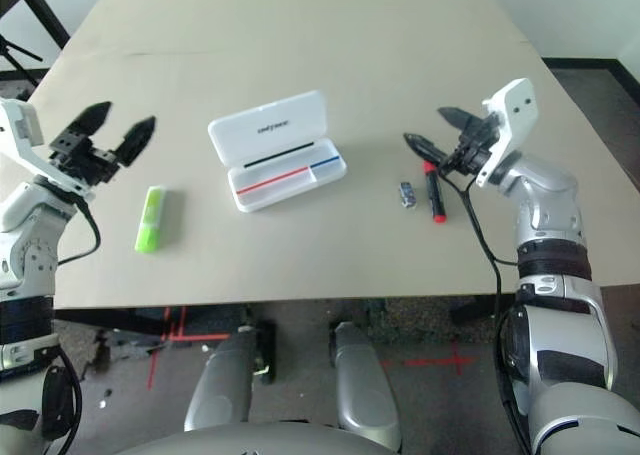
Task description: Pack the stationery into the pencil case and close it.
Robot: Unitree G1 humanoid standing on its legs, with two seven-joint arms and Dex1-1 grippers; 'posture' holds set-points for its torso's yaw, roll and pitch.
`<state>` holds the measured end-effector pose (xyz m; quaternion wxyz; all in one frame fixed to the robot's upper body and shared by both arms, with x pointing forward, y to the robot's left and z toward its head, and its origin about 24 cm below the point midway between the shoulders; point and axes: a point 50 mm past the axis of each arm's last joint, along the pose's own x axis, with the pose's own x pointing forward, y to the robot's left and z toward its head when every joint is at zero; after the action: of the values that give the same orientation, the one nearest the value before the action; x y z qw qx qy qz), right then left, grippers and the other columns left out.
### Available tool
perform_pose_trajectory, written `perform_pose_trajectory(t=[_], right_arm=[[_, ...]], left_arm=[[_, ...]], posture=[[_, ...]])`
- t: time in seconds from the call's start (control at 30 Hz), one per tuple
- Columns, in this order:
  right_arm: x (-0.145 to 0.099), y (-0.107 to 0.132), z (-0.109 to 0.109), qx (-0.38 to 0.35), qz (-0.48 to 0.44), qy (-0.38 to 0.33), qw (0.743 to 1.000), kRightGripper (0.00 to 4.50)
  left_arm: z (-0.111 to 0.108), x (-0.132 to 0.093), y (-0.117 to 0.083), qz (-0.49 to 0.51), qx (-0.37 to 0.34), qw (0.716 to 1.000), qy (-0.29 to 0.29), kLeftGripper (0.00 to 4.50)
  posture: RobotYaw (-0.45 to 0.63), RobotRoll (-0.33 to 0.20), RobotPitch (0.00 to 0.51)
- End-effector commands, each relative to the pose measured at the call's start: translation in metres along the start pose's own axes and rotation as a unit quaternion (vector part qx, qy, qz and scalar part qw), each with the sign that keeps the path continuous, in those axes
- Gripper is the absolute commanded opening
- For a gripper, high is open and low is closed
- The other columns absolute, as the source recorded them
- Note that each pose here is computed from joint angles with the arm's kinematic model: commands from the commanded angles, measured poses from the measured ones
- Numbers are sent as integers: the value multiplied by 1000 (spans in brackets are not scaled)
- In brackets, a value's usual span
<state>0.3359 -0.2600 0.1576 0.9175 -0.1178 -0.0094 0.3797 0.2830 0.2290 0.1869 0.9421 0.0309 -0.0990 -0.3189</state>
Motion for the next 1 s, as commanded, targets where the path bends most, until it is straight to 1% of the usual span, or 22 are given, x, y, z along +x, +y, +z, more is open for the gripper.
perform_pose_trajectory(t=[0.03,0.27,0.43,0.57,0.7,0.8,1.0], right_arm=[[-1,8,-2,-3,39,25,999,4500],[-1,16,-3,-1,62,35,997,4500],[-1,23,-6,0,72,40,997,4500],[-2,24,-8,-2,67,40,997,4500],[-2,24,-9,-3,65,40,997,4500],[-2,24,-9,-5,64,40,997,4500],[0,25,-9,-8,65,38,997,4500]], left_arm=[[-3,6,-24,-77,-17,996,34,4471],[-15,22,-58,-167,-16,982,81,4471],[-31,31,-70,-203,-9,973,110,4471],[-42,39,-72,-207,-22,970,123,4471],[-63,39,-76,-221,11,956,191,4471],[-72,38,-77,-227,32,948,221,4471],[-81,41,-76,-222,50,943,242,4471]], posture=[[-66,0,193],[-90,0,190],[-105,0,193],[-117,0,195],[-122,0,196],[-126,0,198],[-127,0,203]])
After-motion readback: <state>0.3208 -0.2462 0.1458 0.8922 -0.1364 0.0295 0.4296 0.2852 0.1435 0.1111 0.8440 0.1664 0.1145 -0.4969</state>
